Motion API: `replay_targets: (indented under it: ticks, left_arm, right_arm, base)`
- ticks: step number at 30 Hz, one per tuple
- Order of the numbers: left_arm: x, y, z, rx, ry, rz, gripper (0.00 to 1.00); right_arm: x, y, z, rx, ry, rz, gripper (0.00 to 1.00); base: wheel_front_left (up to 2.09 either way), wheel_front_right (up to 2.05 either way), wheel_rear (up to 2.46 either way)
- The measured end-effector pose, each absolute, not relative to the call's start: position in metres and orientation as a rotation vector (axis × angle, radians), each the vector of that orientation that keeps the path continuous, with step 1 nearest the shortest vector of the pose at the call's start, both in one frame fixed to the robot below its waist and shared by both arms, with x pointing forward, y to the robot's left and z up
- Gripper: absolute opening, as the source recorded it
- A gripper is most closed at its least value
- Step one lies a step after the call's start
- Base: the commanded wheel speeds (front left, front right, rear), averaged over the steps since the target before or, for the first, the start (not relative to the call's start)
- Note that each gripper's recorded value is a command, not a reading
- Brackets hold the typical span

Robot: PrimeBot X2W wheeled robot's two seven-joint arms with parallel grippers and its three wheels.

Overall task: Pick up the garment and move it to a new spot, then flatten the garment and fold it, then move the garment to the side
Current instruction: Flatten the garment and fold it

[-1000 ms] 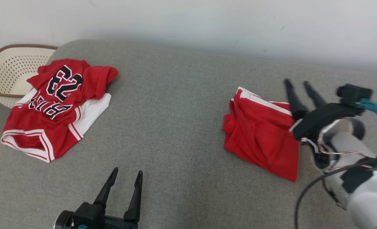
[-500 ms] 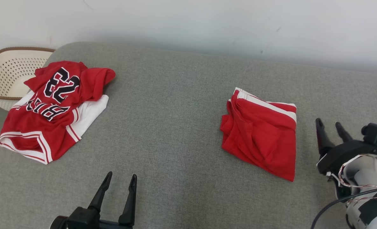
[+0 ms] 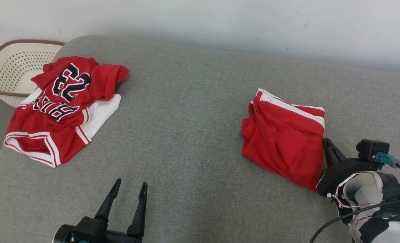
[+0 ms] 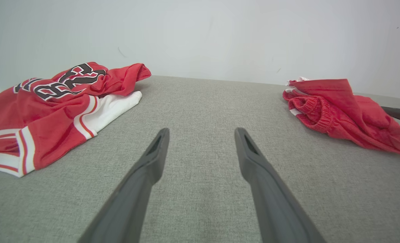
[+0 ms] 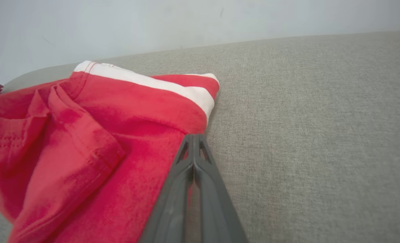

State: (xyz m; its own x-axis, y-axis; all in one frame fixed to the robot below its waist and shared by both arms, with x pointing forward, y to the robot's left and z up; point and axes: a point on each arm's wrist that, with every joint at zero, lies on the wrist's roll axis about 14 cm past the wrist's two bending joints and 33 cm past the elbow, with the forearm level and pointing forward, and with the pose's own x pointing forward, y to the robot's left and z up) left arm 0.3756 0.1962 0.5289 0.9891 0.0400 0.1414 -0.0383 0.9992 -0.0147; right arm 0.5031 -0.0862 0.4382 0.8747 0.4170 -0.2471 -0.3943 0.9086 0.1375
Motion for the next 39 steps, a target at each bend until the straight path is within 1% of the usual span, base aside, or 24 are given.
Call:
replay_targets:
  ticks: [4,11,20,27,31,37,38,39]
  left_arm:
    - [0.375,0.198,0.529,-0.010,-0.141,0.042,1.00]
    - [0.374,0.202,0.528,-0.007,-0.136,0.052,1.00]
    - [0.371,0.209,0.530,-0.002,-0.140,0.074,1.00]
    - [0.367,0.214,0.532,-0.006,-0.147,0.093,1.00]
    - [0.365,0.215,0.534,-0.006,-0.151,0.097,1.00]
    - [0.367,0.214,0.535,-0.007,-0.157,0.095,1.00]
    - [0.367,0.214,0.535,-0.008,-0.157,0.096,1.00]
    - [0.367,0.213,0.535,-0.009,-0.157,0.094,1.00]
  right_arm:
    - [0.505,-0.077,0.439,0.081,0.267,0.439,0.00]
    - [0.497,-0.049,0.430,0.068,0.287,0.495,0.00]
    - [0.493,-0.001,0.438,0.096,0.274,0.583,0.00]
    - [0.480,0.032,0.444,0.107,0.267,0.662,0.00]
    - [0.463,0.055,0.444,0.116,0.275,0.727,0.00]
    - [0.464,0.053,0.451,0.143,0.259,0.725,0.00]
    - [0.468,0.050,0.458,0.158,0.239,0.717,0.40]
    - [0.472,0.047,0.465,0.185,0.221,0.704,0.93]
  base:
    - [0.00,0.00,0.00]
    - [0.00,0.00,0.00]
    - [0.00,0.00,0.00]
    - [0.00,0.00,0.00]
    - [0.00,0.00,0.00]
    - [0.00,0.00,0.00]
    - [0.00,0.00,0.00]
    - [0.00,0.00,0.00]
